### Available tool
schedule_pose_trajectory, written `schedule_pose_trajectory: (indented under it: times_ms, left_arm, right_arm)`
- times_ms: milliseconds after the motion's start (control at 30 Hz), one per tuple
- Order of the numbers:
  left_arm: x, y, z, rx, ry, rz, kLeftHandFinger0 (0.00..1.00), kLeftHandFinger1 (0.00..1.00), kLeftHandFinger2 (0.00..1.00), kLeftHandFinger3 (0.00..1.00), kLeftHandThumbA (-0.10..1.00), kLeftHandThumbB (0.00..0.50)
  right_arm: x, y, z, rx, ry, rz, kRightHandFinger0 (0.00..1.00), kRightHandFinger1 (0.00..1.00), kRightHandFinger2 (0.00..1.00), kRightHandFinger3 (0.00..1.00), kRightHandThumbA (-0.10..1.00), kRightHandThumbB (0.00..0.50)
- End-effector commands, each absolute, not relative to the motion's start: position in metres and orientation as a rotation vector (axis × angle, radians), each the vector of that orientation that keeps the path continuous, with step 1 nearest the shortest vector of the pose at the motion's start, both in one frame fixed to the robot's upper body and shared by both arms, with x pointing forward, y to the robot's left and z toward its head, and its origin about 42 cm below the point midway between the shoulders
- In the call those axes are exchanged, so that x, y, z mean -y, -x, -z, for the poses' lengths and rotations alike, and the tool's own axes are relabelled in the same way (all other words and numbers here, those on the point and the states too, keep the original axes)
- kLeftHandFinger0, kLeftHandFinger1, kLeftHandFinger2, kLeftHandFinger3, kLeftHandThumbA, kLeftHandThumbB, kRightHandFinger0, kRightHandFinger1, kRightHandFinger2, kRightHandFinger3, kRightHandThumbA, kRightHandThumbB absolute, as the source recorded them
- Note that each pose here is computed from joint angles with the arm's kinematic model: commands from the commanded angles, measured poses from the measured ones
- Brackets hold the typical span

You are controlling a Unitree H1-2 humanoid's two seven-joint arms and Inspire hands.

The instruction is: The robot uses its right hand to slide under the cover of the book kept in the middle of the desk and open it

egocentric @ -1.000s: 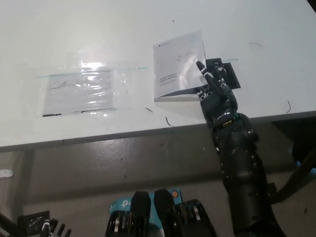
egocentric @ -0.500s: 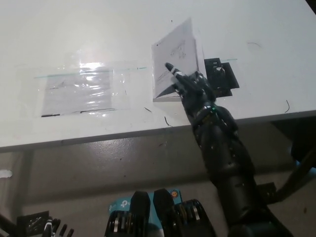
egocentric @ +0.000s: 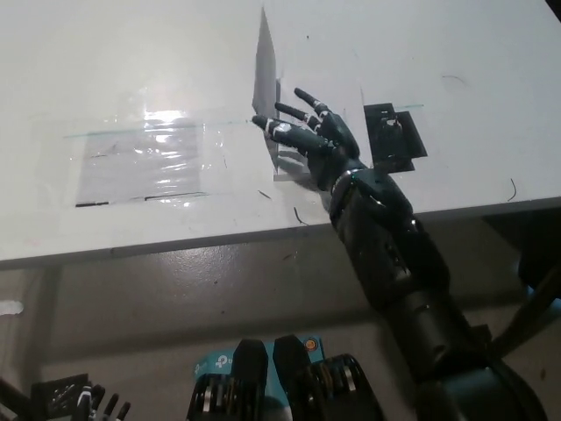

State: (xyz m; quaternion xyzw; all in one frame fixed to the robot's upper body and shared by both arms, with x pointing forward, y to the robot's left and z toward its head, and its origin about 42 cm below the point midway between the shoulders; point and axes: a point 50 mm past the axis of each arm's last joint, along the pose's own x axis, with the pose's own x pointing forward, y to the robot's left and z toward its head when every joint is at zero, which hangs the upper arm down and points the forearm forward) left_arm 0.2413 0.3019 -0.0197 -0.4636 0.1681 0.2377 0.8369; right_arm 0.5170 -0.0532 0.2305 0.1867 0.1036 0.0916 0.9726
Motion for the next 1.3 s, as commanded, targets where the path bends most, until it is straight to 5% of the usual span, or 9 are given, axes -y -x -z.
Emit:
schedule_pose_trajectory:
  times_ms: [0, 200, 567, 667, 833, 1133, 1200, 1233, 1267]
  left_arm:
    - [-0.307, -0.254, 0.007, -0.312, 0.961, -0.477, 0.93, 0.88, 0.87, 0.97, 0.99, 0.116]
    - [-0.312, -0.262, 0.001, -0.309, 0.934, -0.461, 0.91, 0.89, 0.87, 0.97, 0.98, 0.132]
    - [-0.314, -0.269, -0.004, -0.323, 0.888, -0.432, 0.89, 0.86, 0.84, 0.98, 0.96, 0.145]
    - [-0.311, -0.27, -0.004, -0.324, 0.878, -0.431, 0.86, 0.85, 0.84, 0.96, 0.96, 0.15]
    - [-0.31, -0.27, -0.004, -0.318, 0.89, -0.406, 0.9, 0.89, 0.88, 1.0, 1.0, 0.137]
    - [-0.308, -0.275, -0.004, -0.325, 0.895, -0.421, 0.87, 0.85, 0.82, 0.93, 0.95, 0.138]
    - [-0.305, -0.276, -0.005, -0.33, 0.884, -0.421, 0.86, 0.84, 0.83, 0.92, 0.96, 0.139]
    - [-0.304, -0.277, -0.006, -0.34, 0.885, -0.426, 0.86, 0.84, 0.83, 0.91, 0.95, 0.137]
    - [-0.304, -0.277, -0.006, -0.34, 0.884, -0.427, 0.86, 0.83, 0.84, 0.92, 0.93, 0.139]
  right_arm:
    - [0.047, -0.525, -0.259, -0.119, -0.303, -0.262, 0.66, 0.68, 0.69, 0.91, 1.0, 0.112]
    - [0.056, -0.521, -0.233, -0.169, -0.197, -0.276, 0.67, 0.7, 0.75, 0.98, 1.0, 0.06]
    - [0.052, -0.531, -0.245, -0.095, -0.028, -0.292, 0.67, 0.67, 0.7, 0.92, 1.0, 0.157]
    - [0.046, -0.534, -0.254, -0.076, 0.002, -0.299, 0.61, 0.64, 0.65, 0.9, 1.0, 0.221]
    - [0.016, -0.533, -0.279, 0.02, 0.152, -0.4, 0.71, 0.67, 0.67, 0.92, 1.0, 0.245]
    - [-0.019, -0.528, -0.312, 0.261, 0.544, -0.516, 0.59, 0.63, 0.68, 0.94, 1.0, 0.241]
    - [-0.03, -0.526, -0.317, 0.361, 0.75, -0.569, 0.66, 0.66, 0.65, 0.87, 1.0, 0.241]
    - [-0.032, -0.525, -0.317, 0.392, 0.8, -0.578, 0.67, 0.66, 0.63, 0.71, 1.0, 0.267]
    - [-0.035, -0.525, -0.317, 0.405, 0.835, -0.595, 0.68, 0.66, 0.63, 0.73, 1.0, 0.282]
